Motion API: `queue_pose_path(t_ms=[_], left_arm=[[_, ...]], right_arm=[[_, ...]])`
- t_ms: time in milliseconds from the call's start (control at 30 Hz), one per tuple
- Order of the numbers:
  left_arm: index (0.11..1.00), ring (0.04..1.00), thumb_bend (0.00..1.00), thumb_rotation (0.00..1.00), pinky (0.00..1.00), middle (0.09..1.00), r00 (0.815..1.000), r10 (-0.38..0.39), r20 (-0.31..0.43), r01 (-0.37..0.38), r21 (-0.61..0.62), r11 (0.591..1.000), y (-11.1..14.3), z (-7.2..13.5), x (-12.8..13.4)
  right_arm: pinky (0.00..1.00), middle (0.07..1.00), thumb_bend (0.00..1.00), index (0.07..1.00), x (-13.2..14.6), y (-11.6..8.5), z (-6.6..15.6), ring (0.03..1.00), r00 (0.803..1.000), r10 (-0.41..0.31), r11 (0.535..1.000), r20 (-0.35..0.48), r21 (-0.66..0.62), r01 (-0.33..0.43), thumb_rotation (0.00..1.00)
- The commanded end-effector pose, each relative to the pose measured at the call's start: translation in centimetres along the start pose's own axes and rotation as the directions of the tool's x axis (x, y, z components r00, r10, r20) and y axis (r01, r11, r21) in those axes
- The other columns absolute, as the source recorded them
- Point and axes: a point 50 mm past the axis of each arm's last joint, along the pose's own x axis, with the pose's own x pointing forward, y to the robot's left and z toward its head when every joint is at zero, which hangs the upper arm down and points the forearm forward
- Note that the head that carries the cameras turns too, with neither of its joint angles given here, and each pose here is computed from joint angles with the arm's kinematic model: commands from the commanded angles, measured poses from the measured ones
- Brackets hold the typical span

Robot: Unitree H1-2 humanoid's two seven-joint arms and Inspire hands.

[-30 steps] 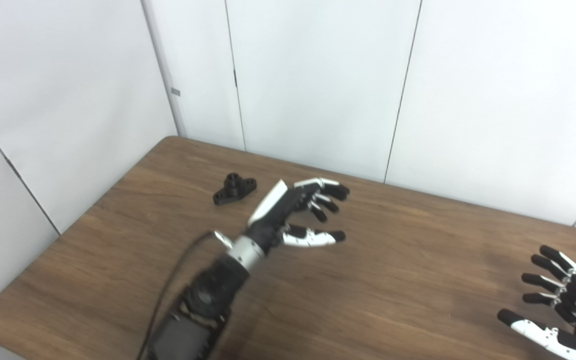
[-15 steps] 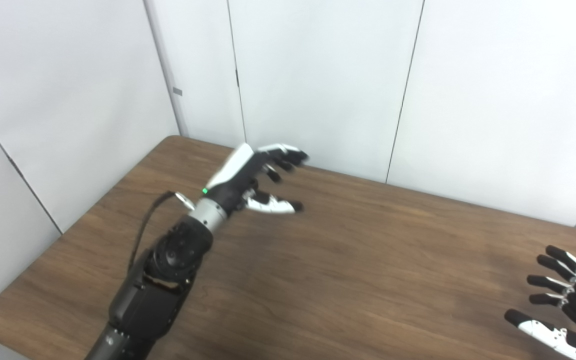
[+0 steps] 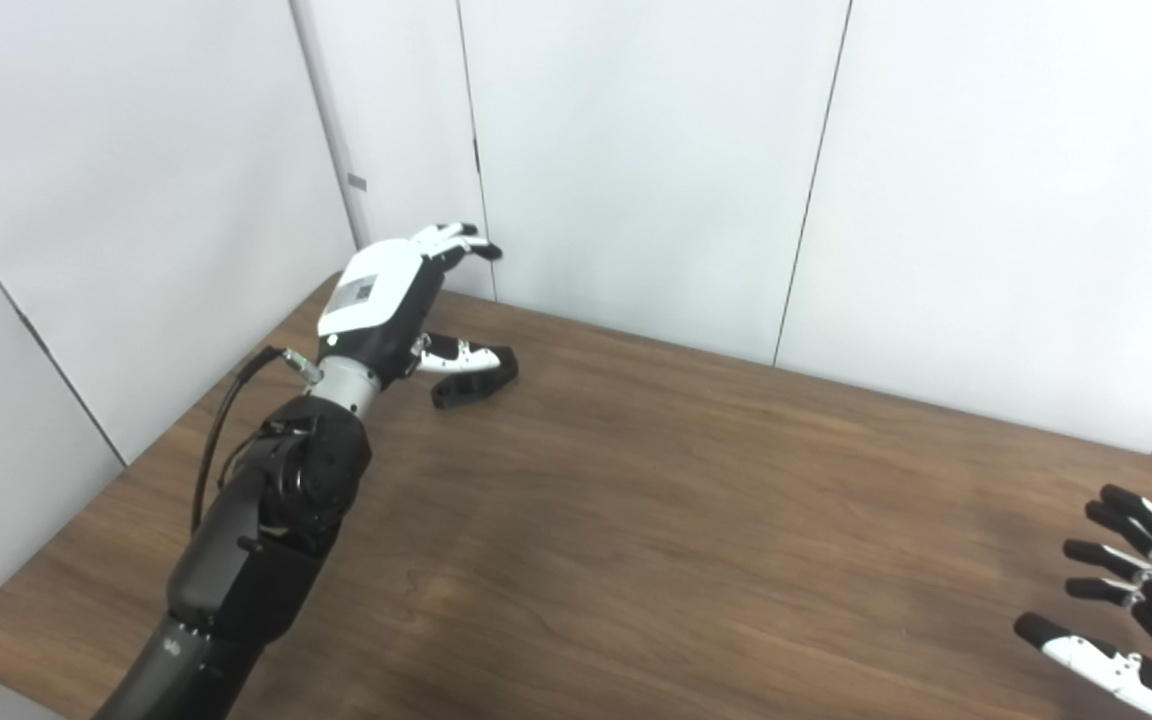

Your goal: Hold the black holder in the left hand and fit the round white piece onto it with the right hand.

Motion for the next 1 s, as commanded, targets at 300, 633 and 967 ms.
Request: queue_pose_path(t_ms=[300, 633, 967], left_arm=[[0.887, 1.0, 0.89, 0.21, 0.87, 1.0, 0.991, 0.08, -0.105, -0.069, 0.101, 0.992, 2.2, -2.3, 2.0], [0.91, 1.0, 1.0, 0.42, 0.99, 1.0, 0.967, -0.052, -0.251, 0.067, 0.054, 0.996, 1.9, -4.1, 2.6], [0.885, 1.0, 1.0, 0.42, 0.99, 1.0, 0.946, -0.098, -0.31, 0.12, 0.055, 0.991, 0.7, -5.6, 2.7]], right_arm=[[0.61, 0.849, 0.6, 0.858, 0.4, -0.5, 1.7, 0.721, 0.998, -0.008, 1.0, 0.068, -0.015, 0.009, 0.0], [0.62, 0.844, 0.6, 0.854, 0.5, -0.4, 1.9, 0.718, 0.997, -0.003, 1.0, 0.075, -0.017, 0.004, 0.0], [0.61, 0.84, 0.6, 0.849, 0.2, -0.3, 2.3, 0.716, 0.997, -0.002, 1.0, 0.075, -0.011, 0.003, 0.0]])
